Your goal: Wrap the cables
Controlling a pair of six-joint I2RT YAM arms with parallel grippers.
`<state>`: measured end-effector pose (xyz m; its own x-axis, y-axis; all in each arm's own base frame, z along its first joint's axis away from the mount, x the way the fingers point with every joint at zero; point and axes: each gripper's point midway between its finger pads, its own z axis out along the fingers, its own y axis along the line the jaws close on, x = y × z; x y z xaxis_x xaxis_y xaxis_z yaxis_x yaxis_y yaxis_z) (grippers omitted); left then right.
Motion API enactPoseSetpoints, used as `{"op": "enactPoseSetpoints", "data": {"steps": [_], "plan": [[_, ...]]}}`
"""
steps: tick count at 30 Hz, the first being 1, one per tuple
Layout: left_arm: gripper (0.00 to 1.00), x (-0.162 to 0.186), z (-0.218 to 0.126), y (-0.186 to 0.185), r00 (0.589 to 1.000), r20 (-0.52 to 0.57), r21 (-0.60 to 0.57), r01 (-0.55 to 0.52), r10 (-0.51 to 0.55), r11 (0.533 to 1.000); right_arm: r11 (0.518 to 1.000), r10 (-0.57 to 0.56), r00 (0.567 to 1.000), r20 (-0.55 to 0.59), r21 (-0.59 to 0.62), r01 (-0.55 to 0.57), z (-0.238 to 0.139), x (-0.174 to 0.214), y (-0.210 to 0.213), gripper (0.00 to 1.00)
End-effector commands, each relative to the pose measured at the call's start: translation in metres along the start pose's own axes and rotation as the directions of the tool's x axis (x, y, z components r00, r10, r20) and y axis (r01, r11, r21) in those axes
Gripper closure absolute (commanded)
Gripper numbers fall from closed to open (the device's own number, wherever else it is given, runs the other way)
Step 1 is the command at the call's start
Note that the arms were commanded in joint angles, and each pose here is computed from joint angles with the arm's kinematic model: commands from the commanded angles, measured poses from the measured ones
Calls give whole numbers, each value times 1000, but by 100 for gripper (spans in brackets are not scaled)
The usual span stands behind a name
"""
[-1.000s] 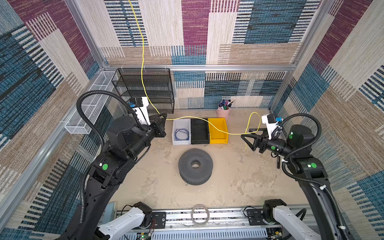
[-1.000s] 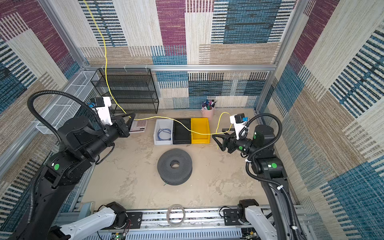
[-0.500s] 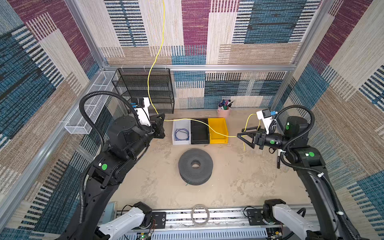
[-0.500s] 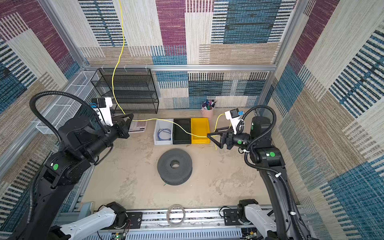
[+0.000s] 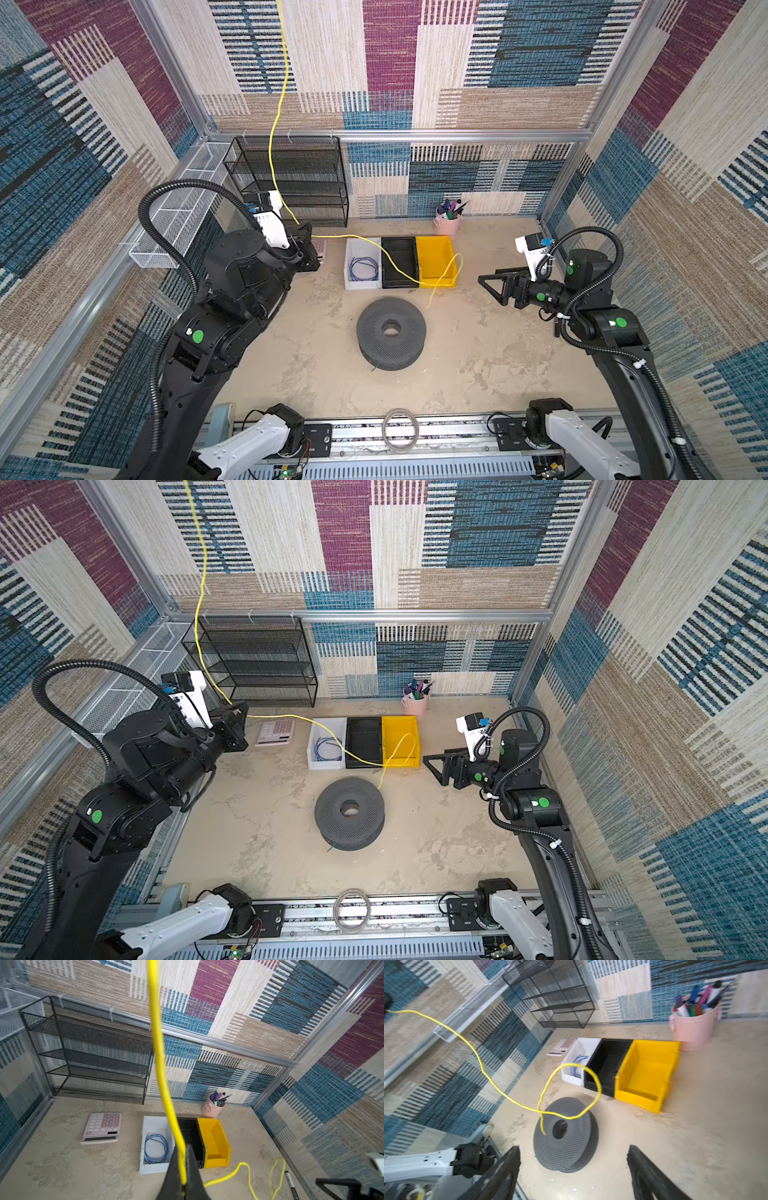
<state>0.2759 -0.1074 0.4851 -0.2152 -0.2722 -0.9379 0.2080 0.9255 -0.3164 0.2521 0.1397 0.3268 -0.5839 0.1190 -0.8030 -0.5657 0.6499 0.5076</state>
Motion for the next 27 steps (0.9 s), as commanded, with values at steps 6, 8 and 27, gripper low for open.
{"op": "enactPoseSetpoints", "data": {"steps": [6, 8, 27], "plan": [[100, -2, 4, -16, 1000, -5, 82, 15, -14, 997, 939, 84, 996, -9, -334, -83, 13, 1, 51, 18], [100, -2, 4, -18, 1000, -7, 88, 18, -18, 996, 942, 85, 996, -19, -325, -87, 22, 6, 50, 17], [100, 1, 1, -26, 999, -33, 135, 32, -28, 990, 920, 190, 981, -44, -342, -194, 71, 29, 35, 21]]}}
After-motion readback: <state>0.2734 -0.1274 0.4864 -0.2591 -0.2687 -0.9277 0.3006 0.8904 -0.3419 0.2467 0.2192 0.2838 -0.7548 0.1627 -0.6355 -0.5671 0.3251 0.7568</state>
